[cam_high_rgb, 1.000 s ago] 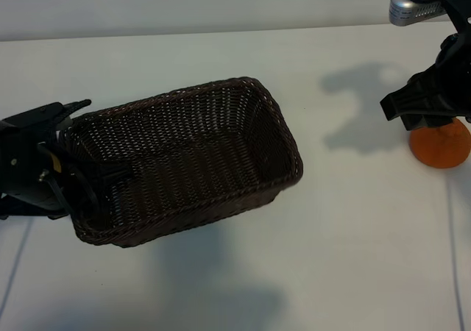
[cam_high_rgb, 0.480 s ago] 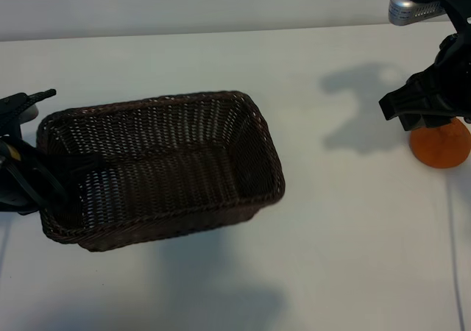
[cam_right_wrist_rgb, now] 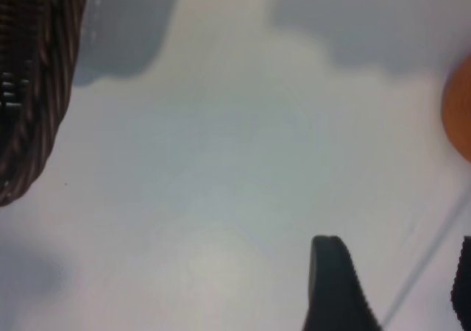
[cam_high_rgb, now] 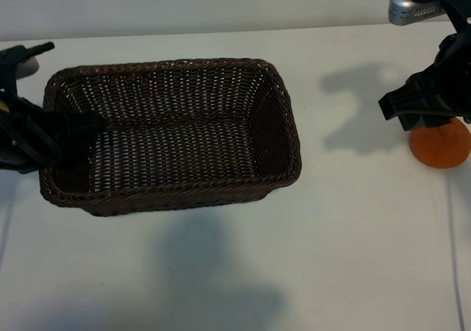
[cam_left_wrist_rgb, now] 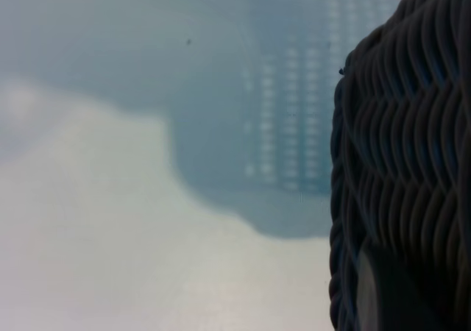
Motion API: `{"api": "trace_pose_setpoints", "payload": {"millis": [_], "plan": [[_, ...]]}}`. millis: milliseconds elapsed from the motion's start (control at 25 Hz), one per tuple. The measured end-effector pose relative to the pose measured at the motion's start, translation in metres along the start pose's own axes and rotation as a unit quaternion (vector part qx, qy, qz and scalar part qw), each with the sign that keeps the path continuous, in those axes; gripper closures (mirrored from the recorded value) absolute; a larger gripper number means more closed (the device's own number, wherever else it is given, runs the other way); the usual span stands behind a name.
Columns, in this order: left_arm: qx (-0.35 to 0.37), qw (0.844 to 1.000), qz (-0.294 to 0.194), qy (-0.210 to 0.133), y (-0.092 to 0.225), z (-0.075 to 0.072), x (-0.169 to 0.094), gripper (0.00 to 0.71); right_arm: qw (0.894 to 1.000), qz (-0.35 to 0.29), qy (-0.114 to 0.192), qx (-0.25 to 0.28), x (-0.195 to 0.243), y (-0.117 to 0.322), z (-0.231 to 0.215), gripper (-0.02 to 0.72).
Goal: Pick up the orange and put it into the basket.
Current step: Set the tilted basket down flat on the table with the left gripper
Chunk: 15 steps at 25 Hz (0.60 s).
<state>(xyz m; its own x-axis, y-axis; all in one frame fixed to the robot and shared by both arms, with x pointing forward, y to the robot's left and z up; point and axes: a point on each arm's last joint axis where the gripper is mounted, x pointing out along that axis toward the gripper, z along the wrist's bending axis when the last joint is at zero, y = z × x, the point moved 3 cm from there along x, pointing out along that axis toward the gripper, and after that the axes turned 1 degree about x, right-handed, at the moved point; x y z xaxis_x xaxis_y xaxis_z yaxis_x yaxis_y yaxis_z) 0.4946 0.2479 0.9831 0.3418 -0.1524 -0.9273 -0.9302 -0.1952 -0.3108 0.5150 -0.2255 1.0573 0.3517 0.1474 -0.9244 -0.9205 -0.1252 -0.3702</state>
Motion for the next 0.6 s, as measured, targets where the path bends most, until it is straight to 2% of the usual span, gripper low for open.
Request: {"api": "trace_pose_setpoints", "payload": {"millis": [240,440,600], "plan": [[0.021,1.000,-0.012,0.006,-0.018,-0.008,-0.007,0.563,1.000,0.000,0.000,0.000,0.000,0.000,0.000,0.307],[0.043,0.999,-0.015,0.012,-0.046,-0.018,0.002,0.563,1.000,0.000,0.000,0.000,0.000,0.000,0.000,0.307],[0.062,0.997,-0.008,0.034,-0.064,-0.030,0.012,0.563,1.000,0.000,0.000,0.000,0.000,0.000,0.000,0.307]]}}
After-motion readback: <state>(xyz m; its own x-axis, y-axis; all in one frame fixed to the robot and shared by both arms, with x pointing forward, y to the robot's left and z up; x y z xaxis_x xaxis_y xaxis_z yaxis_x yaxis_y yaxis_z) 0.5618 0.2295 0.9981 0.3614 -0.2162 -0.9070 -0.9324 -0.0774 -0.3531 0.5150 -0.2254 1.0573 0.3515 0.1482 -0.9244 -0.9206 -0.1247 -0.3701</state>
